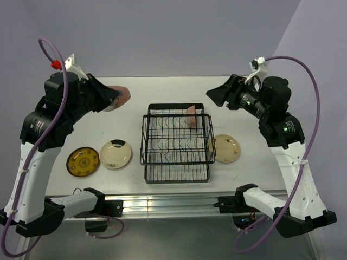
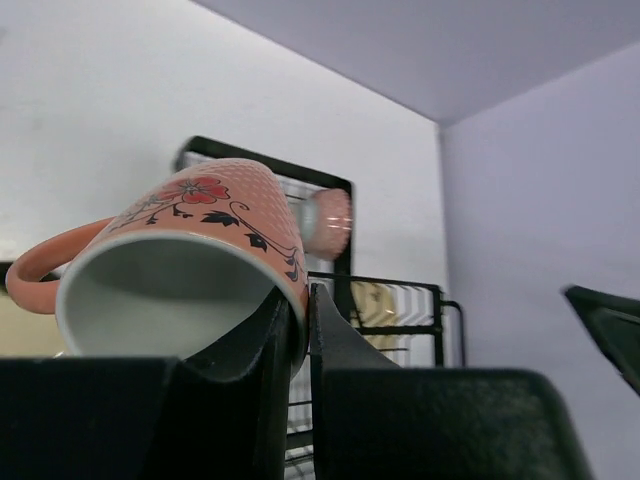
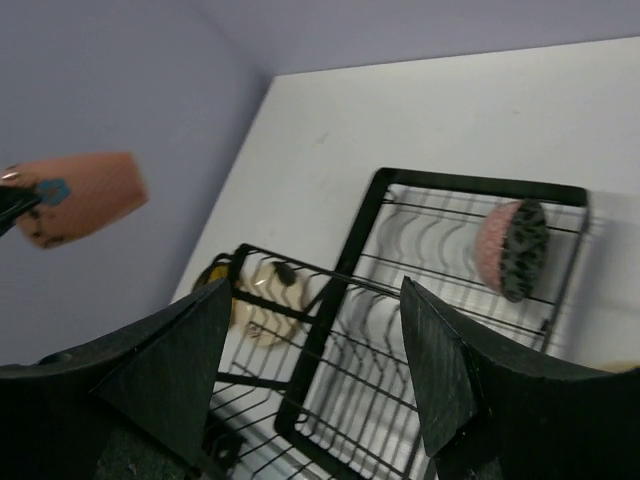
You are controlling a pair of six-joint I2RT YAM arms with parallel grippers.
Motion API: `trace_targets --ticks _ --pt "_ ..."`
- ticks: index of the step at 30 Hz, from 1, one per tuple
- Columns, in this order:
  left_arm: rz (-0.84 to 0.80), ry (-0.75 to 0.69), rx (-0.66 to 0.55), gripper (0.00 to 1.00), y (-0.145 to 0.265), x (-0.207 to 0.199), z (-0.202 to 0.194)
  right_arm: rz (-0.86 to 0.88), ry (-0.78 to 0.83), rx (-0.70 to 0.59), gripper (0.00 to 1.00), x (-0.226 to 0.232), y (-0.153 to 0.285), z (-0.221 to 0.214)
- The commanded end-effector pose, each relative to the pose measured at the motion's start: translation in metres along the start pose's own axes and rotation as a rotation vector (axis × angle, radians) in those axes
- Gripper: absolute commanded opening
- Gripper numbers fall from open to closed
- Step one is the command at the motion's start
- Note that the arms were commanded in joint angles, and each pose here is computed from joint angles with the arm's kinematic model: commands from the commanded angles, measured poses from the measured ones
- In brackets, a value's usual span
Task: Load the mixed dishes into the dish rack
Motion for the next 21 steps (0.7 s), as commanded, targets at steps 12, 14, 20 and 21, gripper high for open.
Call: trace_targets --ticks 12,14,20,21 --pt "-0.964 0.222 0.163 0.0 0.075 -0.139 -0.009 0.61 -0.131 0.022 0.77 0.101 0.024 0.01" --pt "-1.015 0.219 0.203 0.0 0.078 -0.138 -0.019 0.666 -0.143 0.026 0.77 0.106 0.028 0.007" --pt "-1.253 0.12 0.201 0.0 0.107 -0.143 -0.03 0.613 -0.389 0.092 0.77 0.103 0.024 0.002" --pt "-1.268 0.064 0.179 0.0 0.108 -0.141 -0.033 0.594 -0.451 0.103 0.77 0.103 0.024 0.003"
Point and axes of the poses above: each gripper's point midway between its finger pads, its own y axis back along the fingers, its own x axis along the line the jaws close on, z = x × y, the point moved 1 cm from there along y, back along the fingers, and after that the axes turned 2 degrees about y, right-handed, at the moved point
